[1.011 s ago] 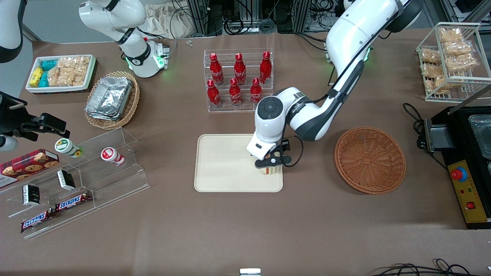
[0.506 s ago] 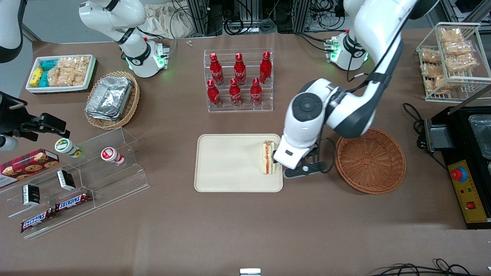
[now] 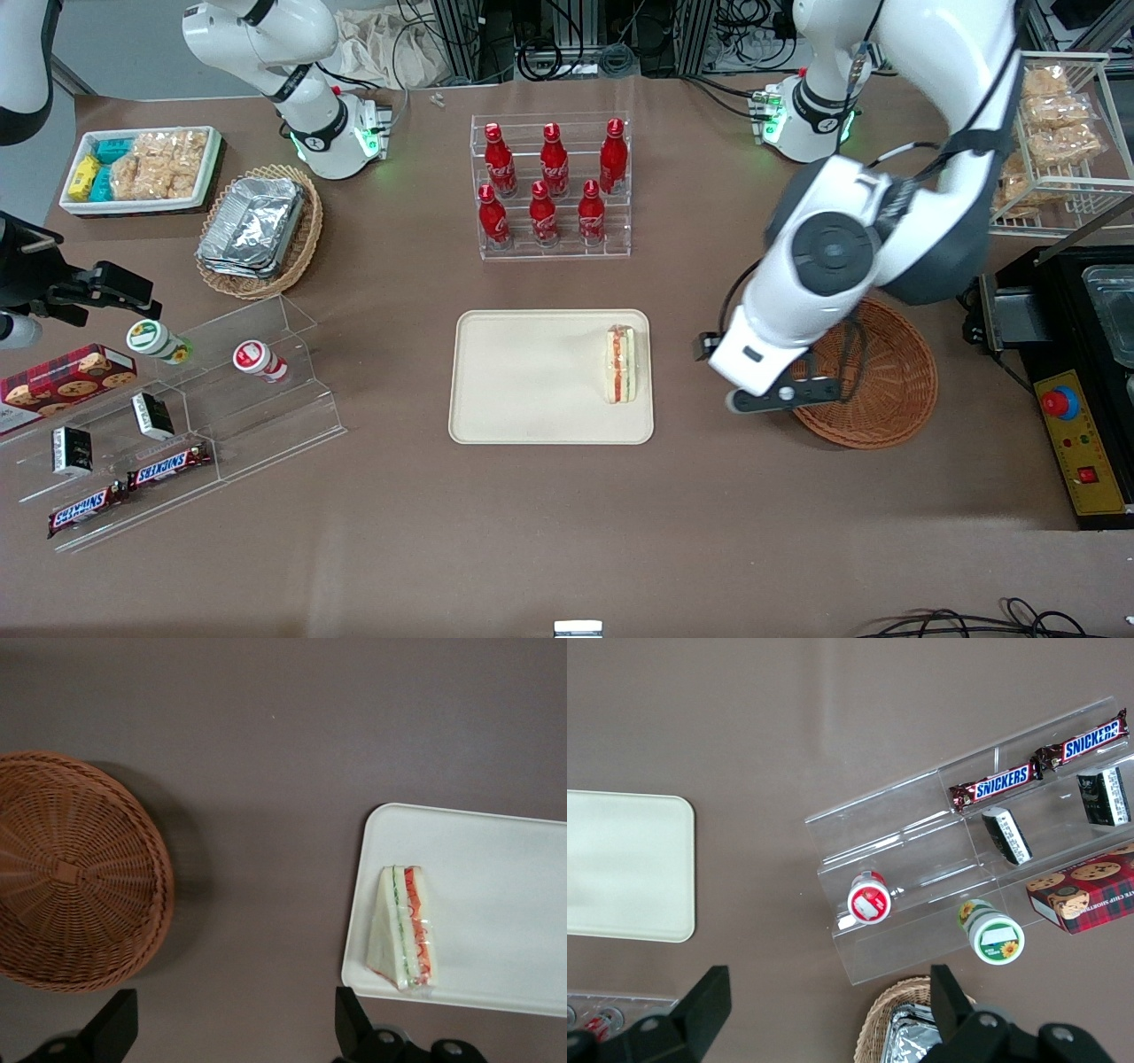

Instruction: Place sandwich from basket to tray

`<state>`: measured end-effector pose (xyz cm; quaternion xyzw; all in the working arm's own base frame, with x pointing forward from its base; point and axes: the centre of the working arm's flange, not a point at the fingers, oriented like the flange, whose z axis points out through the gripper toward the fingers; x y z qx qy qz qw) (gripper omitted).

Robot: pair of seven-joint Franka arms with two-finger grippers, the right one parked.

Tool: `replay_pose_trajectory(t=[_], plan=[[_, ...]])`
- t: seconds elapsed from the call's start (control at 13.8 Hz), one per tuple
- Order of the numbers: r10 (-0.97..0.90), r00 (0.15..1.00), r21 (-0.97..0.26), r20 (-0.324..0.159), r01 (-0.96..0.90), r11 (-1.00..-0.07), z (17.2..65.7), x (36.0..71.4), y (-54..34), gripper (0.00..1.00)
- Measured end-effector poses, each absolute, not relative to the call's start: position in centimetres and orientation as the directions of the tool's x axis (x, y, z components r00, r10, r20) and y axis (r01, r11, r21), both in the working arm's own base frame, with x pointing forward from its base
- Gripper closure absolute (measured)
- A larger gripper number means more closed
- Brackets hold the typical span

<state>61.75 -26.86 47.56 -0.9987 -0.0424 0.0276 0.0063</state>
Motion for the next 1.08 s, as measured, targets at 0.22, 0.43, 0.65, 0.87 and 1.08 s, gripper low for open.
replay_pose_trajectory(t=[0.22,0.43,0.65,0.87,1.08], plan=[[0.044,0.993,-0.033,-0.11,0.04,-0.999,50.6,61.1,-22.4,0.0],[0.022,0.989,-0.018,-0.143,0.02,-1.0,54.2,60.1,-17.9,0.0],[0.035,0.991,-0.021,-0.13,0.033,-0.999,57.5,58.4,-16.1,0.0],[0.044,0.991,-0.004,-0.124,0.044,-0.999,59.3,55.7,-16.2,0.0],[0.078,0.992,-0.002,-0.1,0.079,-0.997,61.4,53.4,-14.2,0.0]])
